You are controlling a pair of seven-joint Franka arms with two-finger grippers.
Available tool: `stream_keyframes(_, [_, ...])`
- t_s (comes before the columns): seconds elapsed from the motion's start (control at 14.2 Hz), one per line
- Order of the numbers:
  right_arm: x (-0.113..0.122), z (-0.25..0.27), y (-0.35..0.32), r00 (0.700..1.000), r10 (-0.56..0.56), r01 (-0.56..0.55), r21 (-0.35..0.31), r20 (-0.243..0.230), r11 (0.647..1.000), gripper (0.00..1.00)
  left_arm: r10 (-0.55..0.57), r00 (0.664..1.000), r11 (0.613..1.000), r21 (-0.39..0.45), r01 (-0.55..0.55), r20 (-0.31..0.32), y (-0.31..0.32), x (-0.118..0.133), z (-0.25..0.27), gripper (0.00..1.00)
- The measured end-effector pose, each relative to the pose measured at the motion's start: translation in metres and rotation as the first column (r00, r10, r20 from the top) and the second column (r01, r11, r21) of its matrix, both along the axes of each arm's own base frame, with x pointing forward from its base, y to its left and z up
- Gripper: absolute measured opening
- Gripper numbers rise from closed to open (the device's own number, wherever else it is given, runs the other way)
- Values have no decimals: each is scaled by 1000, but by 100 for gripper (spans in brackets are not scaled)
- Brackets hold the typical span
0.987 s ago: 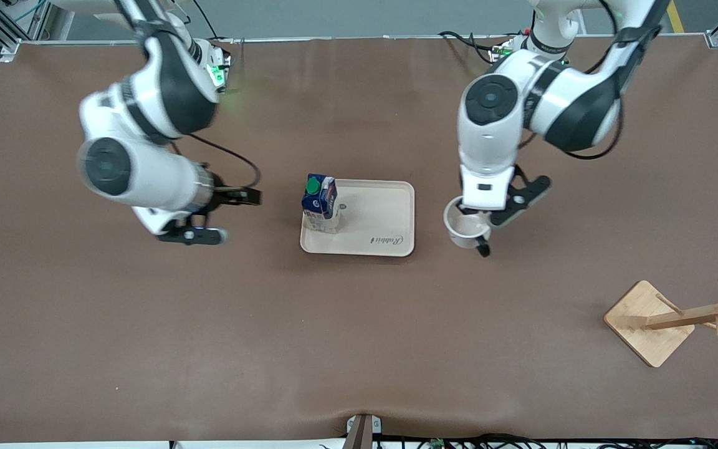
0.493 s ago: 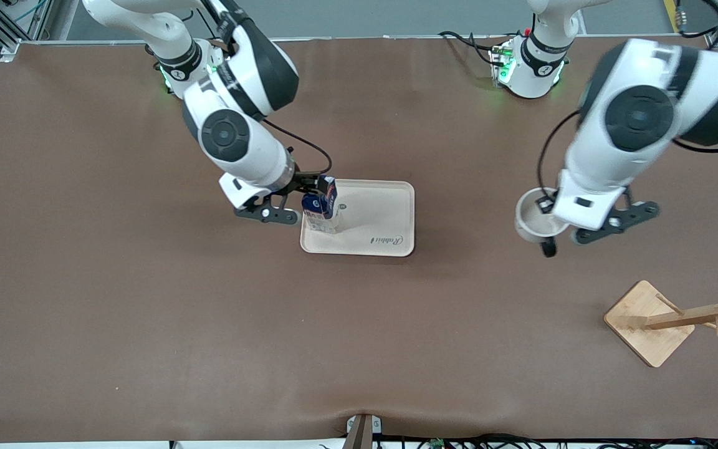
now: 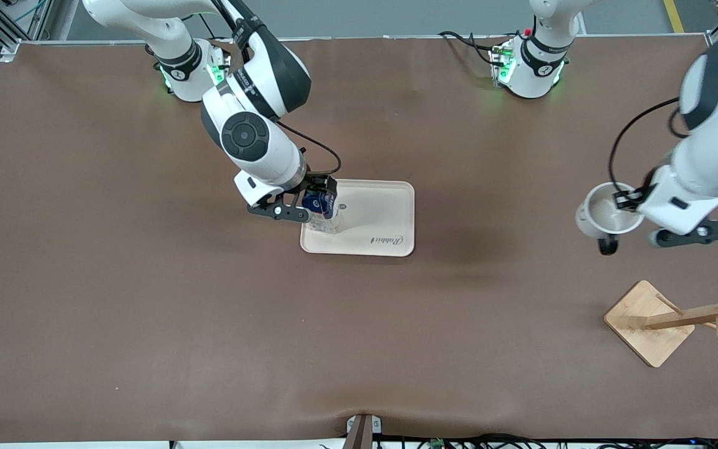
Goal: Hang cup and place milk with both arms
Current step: 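Carry the mug toward the stand while the right gripper grasps the carton, then hang the mug handle on the stand peg while the right gripper carries the carton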
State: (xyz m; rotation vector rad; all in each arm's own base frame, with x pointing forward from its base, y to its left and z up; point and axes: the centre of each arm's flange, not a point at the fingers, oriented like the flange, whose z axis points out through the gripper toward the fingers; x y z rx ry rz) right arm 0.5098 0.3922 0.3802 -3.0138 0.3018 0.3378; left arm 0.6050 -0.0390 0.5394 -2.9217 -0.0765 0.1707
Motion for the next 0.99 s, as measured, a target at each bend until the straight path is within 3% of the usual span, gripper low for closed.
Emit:
stream_keyframes(0.28, [-11, -14, 9, 1000, -11, 11, -12, -7, 1000, 100, -97, 995, 995, -29, 97, 6, 64, 5, 15, 7])
stream_keyframes(0.63, [-17, -30, 11, 1000, -14, 14, -14, 0, 1000, 97, -167, 986, 985, -38, 168, 22, 92, 12, 12, 7])
stream_keyframes(0.92, [-17, -30, 12, 1000, -12, 12, -14, 0, 1000, 57, -214, 977, 977, -7, 214, 24, 103, 21, 0, 7])
stream_keyframes(0.99, [-17, -30, 12, 1000, -13, 13, -14, 1, 1000, 51, -225, 974, 974, -1, 225, 28, 105, 24, -3, 7])
